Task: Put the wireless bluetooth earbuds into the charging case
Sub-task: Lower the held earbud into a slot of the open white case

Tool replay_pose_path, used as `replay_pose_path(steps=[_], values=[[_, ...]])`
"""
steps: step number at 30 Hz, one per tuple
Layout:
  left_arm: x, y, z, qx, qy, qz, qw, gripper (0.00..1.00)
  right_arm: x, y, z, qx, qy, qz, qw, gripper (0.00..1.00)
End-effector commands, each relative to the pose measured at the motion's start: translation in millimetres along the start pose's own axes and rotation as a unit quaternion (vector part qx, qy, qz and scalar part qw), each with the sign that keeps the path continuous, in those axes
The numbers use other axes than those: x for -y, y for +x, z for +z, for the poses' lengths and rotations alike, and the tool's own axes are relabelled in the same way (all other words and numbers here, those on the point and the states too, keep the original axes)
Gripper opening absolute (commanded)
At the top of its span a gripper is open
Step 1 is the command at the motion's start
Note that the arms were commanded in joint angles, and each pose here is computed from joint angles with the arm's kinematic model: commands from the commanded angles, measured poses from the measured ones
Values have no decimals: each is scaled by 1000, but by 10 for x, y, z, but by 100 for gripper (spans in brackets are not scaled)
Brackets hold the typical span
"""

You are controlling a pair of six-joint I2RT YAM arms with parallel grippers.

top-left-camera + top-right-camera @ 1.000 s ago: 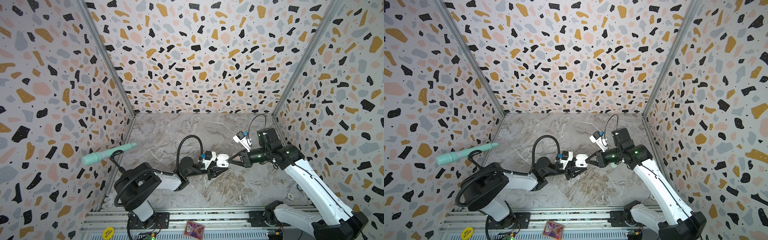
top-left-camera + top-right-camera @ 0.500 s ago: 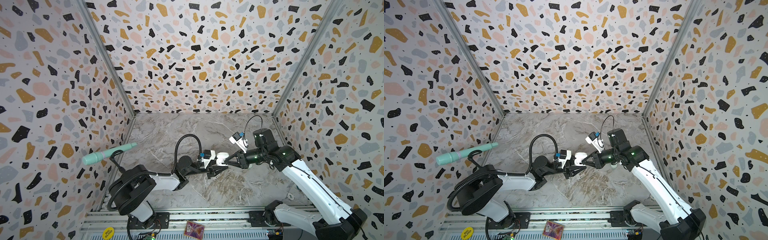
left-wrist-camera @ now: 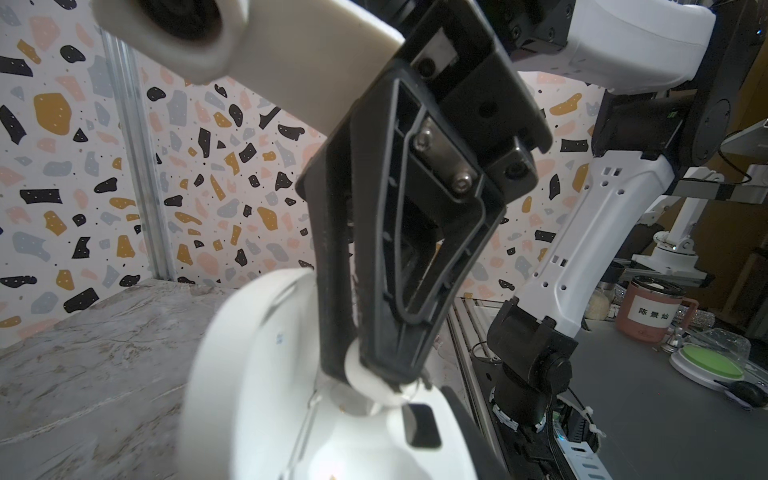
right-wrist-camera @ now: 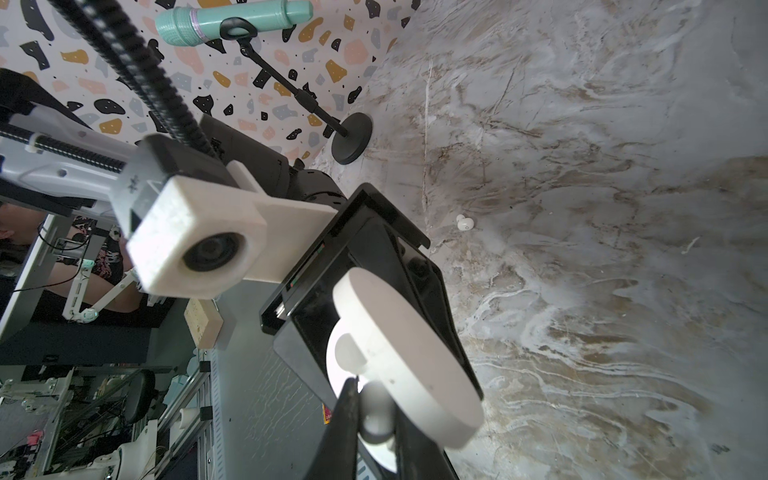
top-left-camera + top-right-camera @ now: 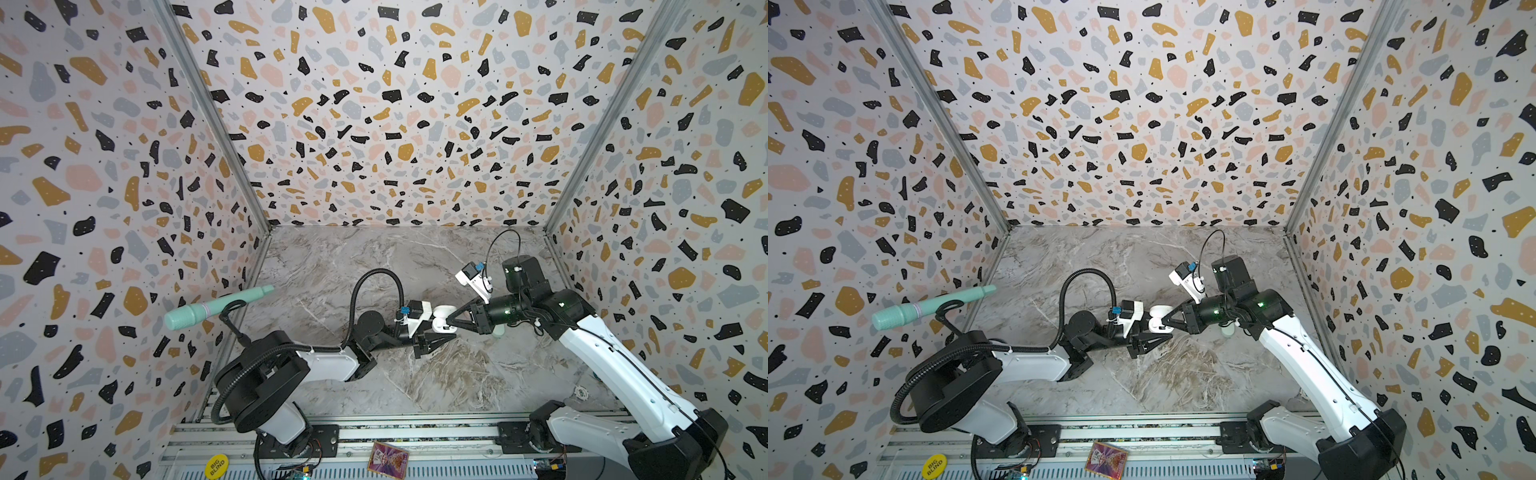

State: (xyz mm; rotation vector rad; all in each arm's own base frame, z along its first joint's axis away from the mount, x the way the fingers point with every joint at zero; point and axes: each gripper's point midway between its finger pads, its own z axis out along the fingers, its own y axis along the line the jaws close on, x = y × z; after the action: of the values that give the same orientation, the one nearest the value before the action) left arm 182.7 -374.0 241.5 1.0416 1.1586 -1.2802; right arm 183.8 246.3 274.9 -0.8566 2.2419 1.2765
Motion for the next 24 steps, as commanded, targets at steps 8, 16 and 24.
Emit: replay_pose_path(steps=[8, 16, 24], values=[[76, -286, -10, 39, 12, 39, 998, 18, -27, -100, -61, 5, 21, -4, 1000, 29], [72, -271, -11, 36, 12, 36, 999, 18, -86, -184, -59, 6, 29, -14, 999, 36], [63, -262, -21, 36, 6, 36, 999, 18, -124, -250, -143, 10, 54, -26, 998, 47]])
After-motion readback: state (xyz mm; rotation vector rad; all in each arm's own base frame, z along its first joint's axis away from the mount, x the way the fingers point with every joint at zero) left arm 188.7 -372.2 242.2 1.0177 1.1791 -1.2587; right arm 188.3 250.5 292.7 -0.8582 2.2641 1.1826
